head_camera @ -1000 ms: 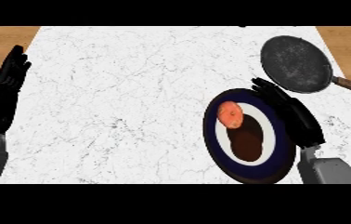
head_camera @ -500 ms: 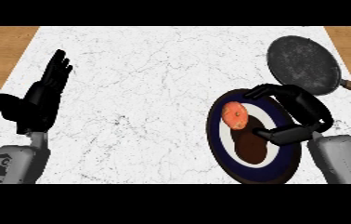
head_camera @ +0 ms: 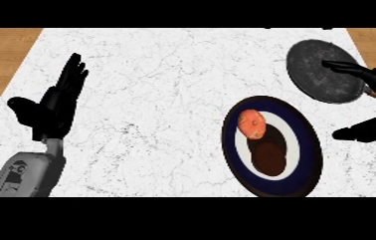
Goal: Pick the squash from the plate and place it in the pan
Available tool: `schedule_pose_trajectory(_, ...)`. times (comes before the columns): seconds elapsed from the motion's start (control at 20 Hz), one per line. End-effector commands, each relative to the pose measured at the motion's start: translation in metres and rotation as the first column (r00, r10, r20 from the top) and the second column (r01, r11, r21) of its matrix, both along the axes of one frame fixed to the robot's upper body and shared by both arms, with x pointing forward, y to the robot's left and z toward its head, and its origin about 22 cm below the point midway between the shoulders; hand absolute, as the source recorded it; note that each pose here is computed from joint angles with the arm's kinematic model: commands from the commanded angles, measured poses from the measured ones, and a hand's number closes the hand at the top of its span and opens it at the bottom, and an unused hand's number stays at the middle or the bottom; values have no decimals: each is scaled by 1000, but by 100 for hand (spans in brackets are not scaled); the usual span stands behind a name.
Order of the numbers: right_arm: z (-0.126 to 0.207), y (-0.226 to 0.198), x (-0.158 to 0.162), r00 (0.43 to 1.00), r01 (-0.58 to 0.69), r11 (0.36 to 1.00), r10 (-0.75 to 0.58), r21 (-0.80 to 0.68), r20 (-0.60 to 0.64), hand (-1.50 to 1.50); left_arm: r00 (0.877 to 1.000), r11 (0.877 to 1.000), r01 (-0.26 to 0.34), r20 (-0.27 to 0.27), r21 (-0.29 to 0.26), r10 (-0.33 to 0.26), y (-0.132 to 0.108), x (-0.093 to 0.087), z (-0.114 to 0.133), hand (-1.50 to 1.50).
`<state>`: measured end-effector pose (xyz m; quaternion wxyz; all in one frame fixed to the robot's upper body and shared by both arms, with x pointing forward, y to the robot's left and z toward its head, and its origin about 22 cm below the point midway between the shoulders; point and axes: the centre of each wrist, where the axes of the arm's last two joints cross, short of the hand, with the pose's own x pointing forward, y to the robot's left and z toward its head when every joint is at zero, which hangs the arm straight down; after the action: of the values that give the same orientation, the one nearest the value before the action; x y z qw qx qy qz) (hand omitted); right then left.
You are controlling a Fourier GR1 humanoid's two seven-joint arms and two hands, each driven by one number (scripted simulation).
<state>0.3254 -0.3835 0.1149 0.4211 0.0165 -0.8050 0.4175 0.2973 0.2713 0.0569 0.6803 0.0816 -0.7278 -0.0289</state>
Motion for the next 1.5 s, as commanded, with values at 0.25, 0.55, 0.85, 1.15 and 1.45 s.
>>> schedule_pose_trajectory(0.25, 56, 22, 29, 987, -144, 951, 158, -272, 28, -150, 1000, 1000, -21, -4, -9, 21, -4, -2, -14, 0)
schedule_pose_trajectory(0.55, 61, 39, 37, 980, -128, 943, 168, -308, 110, -150, 1000, 1000, -23, -19, -3, 23, -8, 7, -6, 0)
schedule_pose_trajectory(0.85, 66, 79, 38, 963, -252, 917, 269, -309, 12, -150, 1000, 1000, -18, -4, -1, 18, -7, -1, -8, 0)
schedule_pose_trajectory(1.15, 46, 90, 21, 956, -285, 898, 294, -335, -23, -150, 999, 999, -32, -12, 10, 32, 6, 1, -10, 0)
schedule_pose_trajectory(1.45, 26, 93, 3, 971, -238, 882, 226, -407, -77, -150, 1000, 1000, -17, -24, 8, 18, -5, -10, -20, 0)
